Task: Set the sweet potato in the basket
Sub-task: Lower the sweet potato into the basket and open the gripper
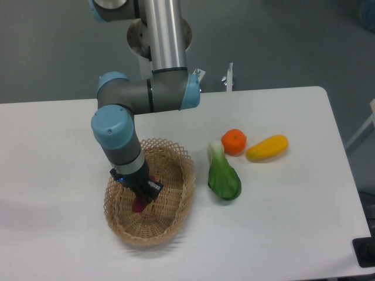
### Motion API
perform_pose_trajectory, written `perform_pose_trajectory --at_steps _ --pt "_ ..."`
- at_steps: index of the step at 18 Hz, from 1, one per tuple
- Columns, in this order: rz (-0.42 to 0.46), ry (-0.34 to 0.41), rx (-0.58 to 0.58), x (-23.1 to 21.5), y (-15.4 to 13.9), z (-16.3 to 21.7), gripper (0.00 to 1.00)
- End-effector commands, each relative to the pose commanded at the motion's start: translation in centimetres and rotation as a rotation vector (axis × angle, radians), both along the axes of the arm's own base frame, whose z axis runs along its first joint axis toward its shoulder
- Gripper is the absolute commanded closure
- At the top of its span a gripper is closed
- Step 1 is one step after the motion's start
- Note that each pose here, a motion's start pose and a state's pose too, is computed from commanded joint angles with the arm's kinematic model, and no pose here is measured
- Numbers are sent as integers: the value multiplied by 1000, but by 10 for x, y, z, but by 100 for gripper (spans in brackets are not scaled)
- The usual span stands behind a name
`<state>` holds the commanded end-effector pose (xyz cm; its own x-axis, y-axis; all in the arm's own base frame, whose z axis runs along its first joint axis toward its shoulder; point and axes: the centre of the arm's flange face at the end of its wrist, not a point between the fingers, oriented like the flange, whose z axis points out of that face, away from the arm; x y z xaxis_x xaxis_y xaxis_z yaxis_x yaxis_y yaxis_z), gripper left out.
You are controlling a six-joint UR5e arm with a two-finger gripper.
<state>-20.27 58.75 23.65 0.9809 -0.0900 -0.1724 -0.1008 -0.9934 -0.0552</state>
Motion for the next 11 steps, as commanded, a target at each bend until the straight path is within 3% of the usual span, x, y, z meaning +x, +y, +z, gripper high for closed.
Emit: perform_pose_trajectory --at_steps 2,4,5,6,7,11 --pt "-2 -2 -4 0 0 -2 64" --pt "-3 0 -1 0 0 0 44" --pt "-2 1 1 0 0 1 31" --pt "-2 2 4 0 0 3 10" --pt "1 8 4 -1 0 4 0" --pt "14 56 19 -9 3 25 0"
